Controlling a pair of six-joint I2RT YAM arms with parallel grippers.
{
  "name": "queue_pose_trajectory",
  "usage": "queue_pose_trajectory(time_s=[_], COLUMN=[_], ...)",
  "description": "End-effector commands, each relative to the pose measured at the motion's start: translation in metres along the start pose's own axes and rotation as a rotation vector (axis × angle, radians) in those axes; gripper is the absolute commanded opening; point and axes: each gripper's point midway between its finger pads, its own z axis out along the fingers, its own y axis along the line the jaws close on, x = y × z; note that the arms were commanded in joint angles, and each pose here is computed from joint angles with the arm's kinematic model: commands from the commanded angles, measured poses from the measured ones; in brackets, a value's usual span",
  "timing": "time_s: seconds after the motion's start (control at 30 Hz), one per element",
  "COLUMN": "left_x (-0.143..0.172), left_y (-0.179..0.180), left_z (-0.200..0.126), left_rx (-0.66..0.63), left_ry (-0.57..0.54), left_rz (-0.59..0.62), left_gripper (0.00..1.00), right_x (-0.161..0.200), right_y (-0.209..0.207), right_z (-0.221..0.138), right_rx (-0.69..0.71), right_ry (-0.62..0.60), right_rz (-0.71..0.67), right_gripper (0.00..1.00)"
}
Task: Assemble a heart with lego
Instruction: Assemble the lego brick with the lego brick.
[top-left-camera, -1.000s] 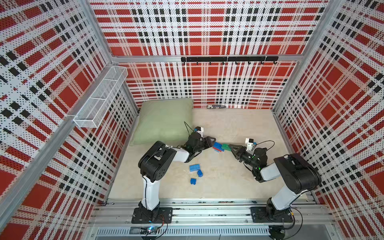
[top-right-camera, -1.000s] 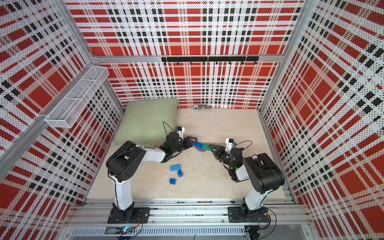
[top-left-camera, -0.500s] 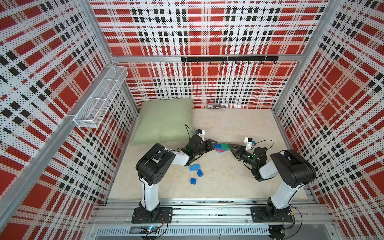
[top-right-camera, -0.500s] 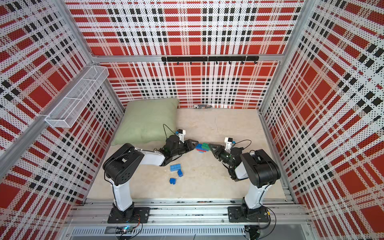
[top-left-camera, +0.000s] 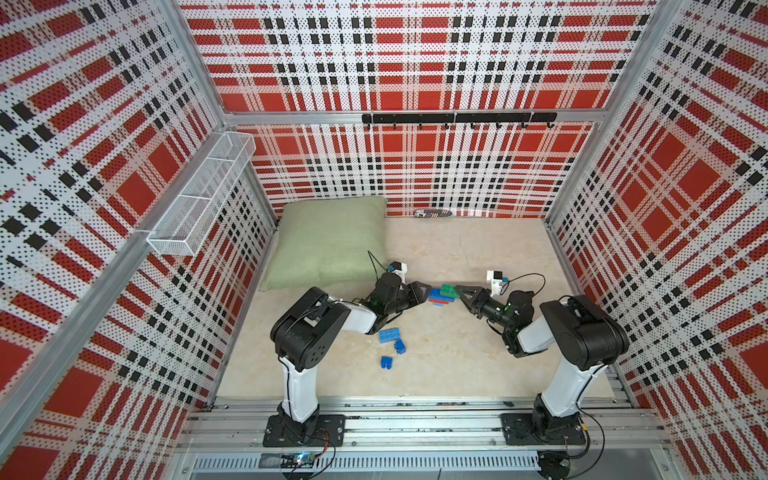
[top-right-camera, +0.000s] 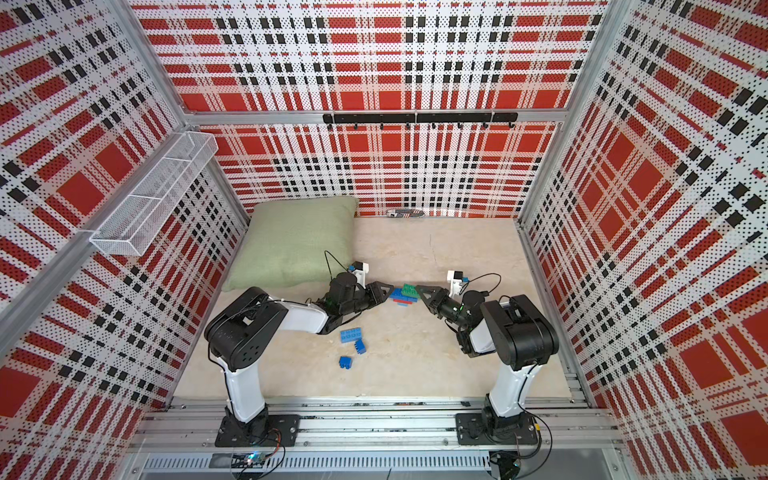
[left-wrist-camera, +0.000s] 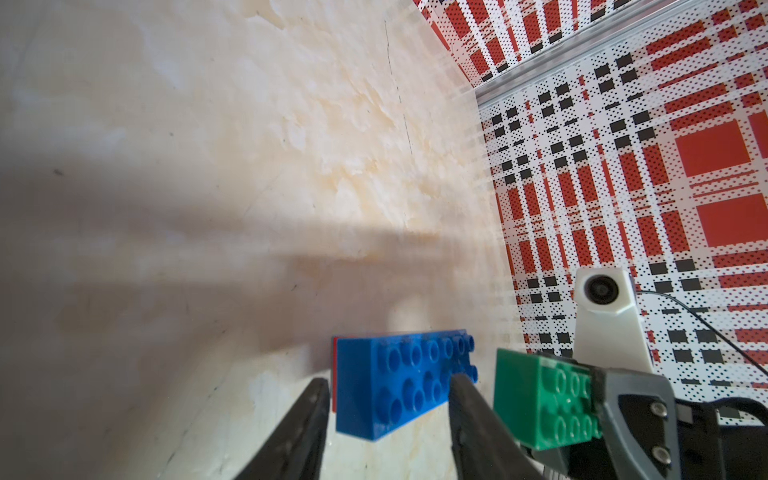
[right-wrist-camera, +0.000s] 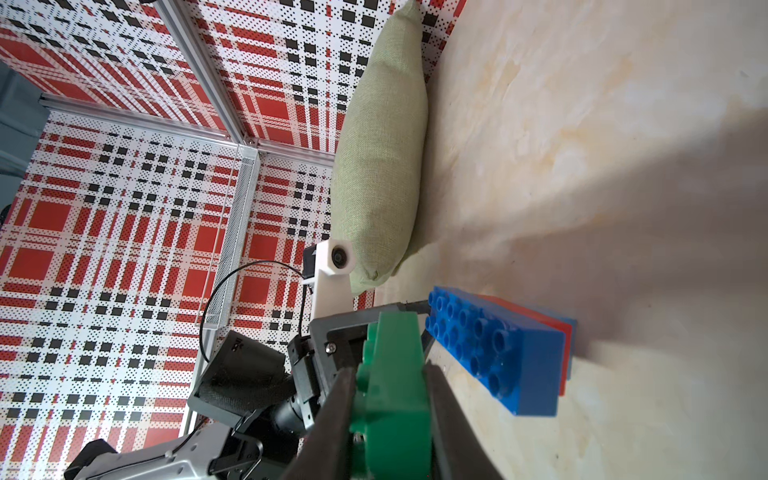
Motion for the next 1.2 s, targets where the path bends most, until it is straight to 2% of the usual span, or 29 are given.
queue_pose_trajectory(time_s=[0.0, 0.67, 1.17], left_x=[-0.004, -0.003, -0.003], left_y=[-0.006, 0.002, 0.006], left_z=[-0.005, -0.005, -0.001], left_rx=[0.017, -0.014, -0.032], left_ry=[-0.002, -0.003, 0.003], left_rz=[0.027, 0.026, 0.036], left_gripper=[0.51, 0.46, 0.43], right_x=[0.002, -0.012, -0.006], right_y=[-0.002, -0.016, -0.019], right_z=[0.003, 0.003, 0.002], right_rx=[-0.019, -0.037, -0.054], right_ry=[0.033, -0.008, 0.047], right_rz=[-0.015, 0.038, 0.051], right_gripper=[0.16, 0.15, 0.15])
